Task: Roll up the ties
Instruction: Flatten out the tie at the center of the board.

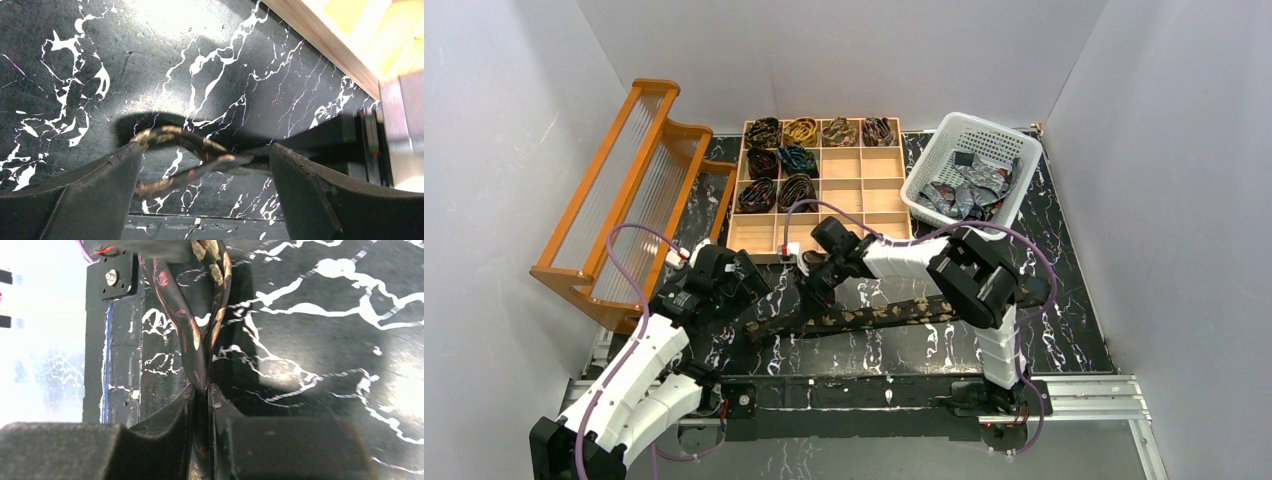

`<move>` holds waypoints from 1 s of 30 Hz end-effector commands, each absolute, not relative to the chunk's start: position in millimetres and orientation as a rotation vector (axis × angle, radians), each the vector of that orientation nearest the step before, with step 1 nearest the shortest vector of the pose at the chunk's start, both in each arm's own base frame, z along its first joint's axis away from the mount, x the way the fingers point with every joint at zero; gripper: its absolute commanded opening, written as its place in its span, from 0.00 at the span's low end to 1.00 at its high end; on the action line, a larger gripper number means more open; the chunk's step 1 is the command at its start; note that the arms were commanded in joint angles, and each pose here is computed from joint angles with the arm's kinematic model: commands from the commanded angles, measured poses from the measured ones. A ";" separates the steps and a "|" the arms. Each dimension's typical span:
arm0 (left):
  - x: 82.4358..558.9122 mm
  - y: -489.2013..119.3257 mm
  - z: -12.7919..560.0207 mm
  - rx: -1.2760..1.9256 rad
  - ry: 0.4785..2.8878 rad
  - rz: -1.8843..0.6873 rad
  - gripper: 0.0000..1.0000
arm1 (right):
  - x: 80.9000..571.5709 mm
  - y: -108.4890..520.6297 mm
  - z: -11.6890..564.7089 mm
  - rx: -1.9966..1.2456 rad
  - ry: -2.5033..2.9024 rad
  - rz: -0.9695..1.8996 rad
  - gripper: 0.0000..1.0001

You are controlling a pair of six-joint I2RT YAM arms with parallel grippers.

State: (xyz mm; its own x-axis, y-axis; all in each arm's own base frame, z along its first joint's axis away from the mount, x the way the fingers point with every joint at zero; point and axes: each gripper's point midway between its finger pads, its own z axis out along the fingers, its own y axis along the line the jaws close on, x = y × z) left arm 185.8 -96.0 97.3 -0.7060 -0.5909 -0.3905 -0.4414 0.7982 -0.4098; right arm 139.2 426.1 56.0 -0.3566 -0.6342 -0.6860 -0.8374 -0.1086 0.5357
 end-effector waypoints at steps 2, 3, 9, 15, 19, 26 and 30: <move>182.1 -94.0 99.6 -0.729 2.506 -0.369 0.97 | 148.4 414.9 45.7 -1.559 2.244 1.464 0.26; 181.2 -95.1 96.9 -0.731 2.513 -0.375 0.97 | 151.8 414.9 42.1 -1.547 2.272 1.431 0.28; 176.0 -97.9 86.8 -0.738 2.534 -0.396 0.98 | 175.1 423.8 54.7 -1.475 2.351 1.278 0.54; 175.9 -93.5 88.2 -0.732 2.522 -0.372 0.98 | 210.7 426.7 92.4 -1.350 2.363 1.037 0.74; 175.2 -85.3 82.2 -0.768 2.531 -0.297 0.99 | 214.5 421.6 106.6 -1.249 2.311 1.015 0.78; 174.3 -76.5 63.3 -0.817 2.519 -0.231 0.97 | 194.5 425.2 121.1 -0.985 2.236 1.193 0.47; 174.5 -71.7 61.0 -0.836 2.506 -0.199 0.96 | 169.2 441.7 128.7 -1.032 2.159 1.329 0.32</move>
State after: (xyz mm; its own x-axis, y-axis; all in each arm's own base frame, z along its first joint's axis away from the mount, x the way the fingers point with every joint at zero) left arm 172.9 -84.4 64.2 -0.7266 -0.5803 -0.3679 -0.4869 0.8127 -0.3201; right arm 178.7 404.9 85.5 -0.6747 -0.4913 -0.5509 -0.7371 0.4080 0.5388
